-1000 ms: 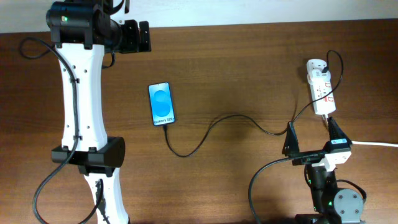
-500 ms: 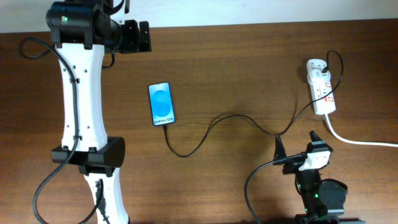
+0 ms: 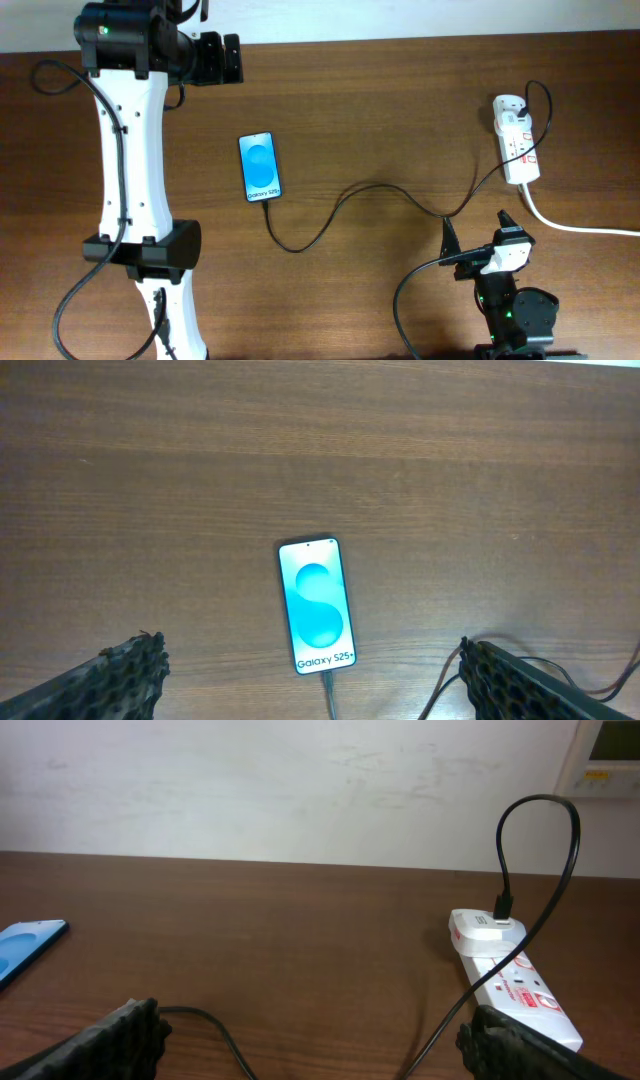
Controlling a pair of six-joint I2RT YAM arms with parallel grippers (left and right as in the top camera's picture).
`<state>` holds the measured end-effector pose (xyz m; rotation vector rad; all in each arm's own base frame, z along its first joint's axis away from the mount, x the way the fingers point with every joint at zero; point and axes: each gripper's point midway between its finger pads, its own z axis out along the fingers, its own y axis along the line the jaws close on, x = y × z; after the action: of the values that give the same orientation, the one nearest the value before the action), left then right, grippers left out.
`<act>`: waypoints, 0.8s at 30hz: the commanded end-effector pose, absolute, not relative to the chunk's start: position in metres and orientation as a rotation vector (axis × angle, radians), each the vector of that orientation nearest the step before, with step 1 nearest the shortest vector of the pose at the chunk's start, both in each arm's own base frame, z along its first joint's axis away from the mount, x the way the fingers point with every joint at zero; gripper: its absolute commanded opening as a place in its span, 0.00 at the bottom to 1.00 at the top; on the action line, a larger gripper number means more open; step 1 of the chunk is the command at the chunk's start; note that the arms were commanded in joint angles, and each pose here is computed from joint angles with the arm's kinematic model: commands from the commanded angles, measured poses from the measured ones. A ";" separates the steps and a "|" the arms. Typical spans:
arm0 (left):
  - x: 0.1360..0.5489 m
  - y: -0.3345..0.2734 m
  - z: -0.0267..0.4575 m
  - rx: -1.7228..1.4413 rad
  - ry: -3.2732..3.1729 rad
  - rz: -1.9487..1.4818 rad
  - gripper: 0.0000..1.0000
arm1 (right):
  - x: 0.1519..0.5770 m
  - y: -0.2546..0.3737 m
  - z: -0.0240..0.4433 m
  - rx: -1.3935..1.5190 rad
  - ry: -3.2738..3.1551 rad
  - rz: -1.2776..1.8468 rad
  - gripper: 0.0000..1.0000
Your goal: Plug charger to phone and switch on socket
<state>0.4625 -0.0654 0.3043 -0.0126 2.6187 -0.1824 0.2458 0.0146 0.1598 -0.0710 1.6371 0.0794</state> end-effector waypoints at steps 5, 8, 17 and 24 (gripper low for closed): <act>0.456 -0.053 0.324 -0.016 2.569 -0.107 0.99 | 0.245 0.018 0.159 -0.078 1.636 0.097 0.98; 0.439 -0.047 0.323 -0.023 2.603 -0.078 0.99 | 0.245 0.018 0.159 -0.078 1.636 0.097 0.98; 0.398 -0.036 0.333 0.098 2.225 -0.014 0.99 | 0.245 0.018 0.159 -0.078 1.636 0.097 0.98; 0.370 -0.043 0.314 0.241 1.858 0.005 0.99 | 0.245 0.018 0.159 -0.078 1.636 0.097 0.98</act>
<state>0.3874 -0.0394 0.3342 0.1206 1.9185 -0.0268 0.2458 0.0146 0.1600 -0.0708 1.6363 0.0791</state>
